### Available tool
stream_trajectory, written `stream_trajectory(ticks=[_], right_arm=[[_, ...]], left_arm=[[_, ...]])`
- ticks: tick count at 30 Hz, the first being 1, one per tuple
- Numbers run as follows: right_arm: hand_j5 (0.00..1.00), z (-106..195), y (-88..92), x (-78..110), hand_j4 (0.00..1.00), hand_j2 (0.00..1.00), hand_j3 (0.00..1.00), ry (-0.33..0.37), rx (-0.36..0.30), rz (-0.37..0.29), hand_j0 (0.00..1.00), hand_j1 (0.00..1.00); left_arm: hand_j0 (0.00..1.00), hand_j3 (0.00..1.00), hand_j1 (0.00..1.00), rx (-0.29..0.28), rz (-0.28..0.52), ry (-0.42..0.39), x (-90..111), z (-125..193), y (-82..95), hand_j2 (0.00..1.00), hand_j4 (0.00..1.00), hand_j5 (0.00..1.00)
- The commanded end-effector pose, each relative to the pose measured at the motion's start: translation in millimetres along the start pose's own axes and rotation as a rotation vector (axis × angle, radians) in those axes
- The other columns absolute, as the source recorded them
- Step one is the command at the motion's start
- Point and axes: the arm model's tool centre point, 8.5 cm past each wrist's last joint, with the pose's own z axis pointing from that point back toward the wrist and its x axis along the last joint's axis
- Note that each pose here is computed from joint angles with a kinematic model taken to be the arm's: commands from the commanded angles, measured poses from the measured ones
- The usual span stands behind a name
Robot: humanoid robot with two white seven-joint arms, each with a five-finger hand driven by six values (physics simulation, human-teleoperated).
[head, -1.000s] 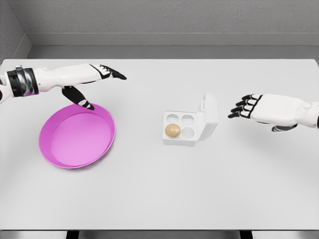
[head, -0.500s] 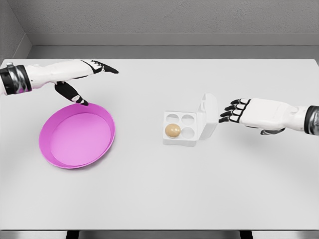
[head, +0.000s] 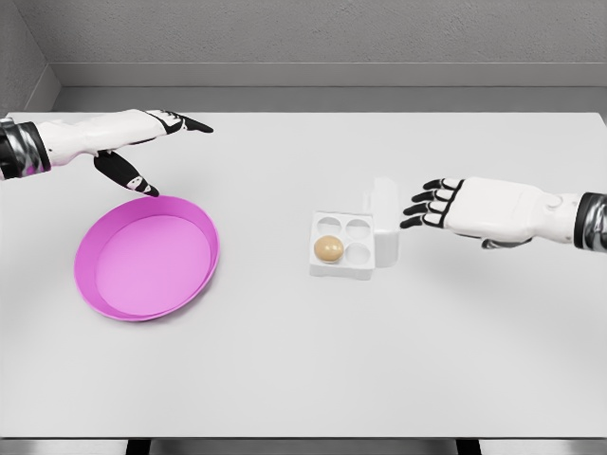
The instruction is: Pack egg into the box and close the box lid
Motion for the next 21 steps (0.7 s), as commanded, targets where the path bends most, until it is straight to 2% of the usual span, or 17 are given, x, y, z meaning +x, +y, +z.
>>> stream_trajectory(ticks=[1,3,6,8,12,15,17,19,21], right_arm=[[1.00,-3,-0.2,2.6,1.00,1.00,1.00,-0.012,-0.008,-0.010,1.00,1.00],[1.00,-12,-4.6,6.7,1.00,1.00,1.00,-0.031,-0.031,-0.010,1.00,1.00],[1.00,-31,-4.0,19.6,1.00,1.00,1.00,-0.093,-0.022,-0.008,1.00,1.00],[1.00,-36,-5.1,22.4,1.00,1.00,1.00,-0.104,-0.031,-0.010,1.00,1.00],[1.00,-39,-7.0,23.6,1.00,1.00,1.00,-0.113,-0.029,-0.004,1.00,1.00],[1.00,-33,-12.5,15.9,1.00,1.00,1.00,-0.087,-0.042,0.002,1.00,1.00],[1.00,-17,-24.3,0.2,1.00,1.00,1.00,-0.028,-0.095,-0.004,1.00,1.00],[1.00,0,-23.7,-18.6,1.00,1.00,1.00,0.001,-0.147,-0.093,1.00,1.00],[1.00,8,-7.7,-36.5,1.00,1.00,1.00,0.049,-0.140,-0.163,1.00,1.00]], left_arm=[[1.00,1.00,1.00,0.006,0.006,0.000,0,1,1.0,1.00,1.00,1.00],[1.00,1.00,1.00,0.006,0.006,-0.001,0,0,0.9,1.00,1.00,1.00],[1.00,1.00,1.00,0.006,0.006,-0.001,0,0,0.9,1.00,1.00,1.00],[1.00,1.00,1.00,-0.002,0.015,-0.001,-1,0,-5.5,1.00,1.00,1.00],[1.00,1.00,1.00,-0.003,0.015,0.000,-1,0,-5.5,1.00,1.00,1.00],[1.00,1.00,1.00,-0.001,0.015,0.000,-1,1,-5.0,1.00,1.00,1.00],[1.00,1.00,1.00,-0.001,0.015,-0.001,-1,0,-5.1,1.00,1.00,1.00],[1.00,1.00,1.00,-0.006,0.032,-0.001,-2,-3,-12.2,1.00,1.00,1.00],[1.00,1.00,1.00,-0.006,0.034,-0.002,-2,-3,-13.5,1.00,1.00,1.00]])
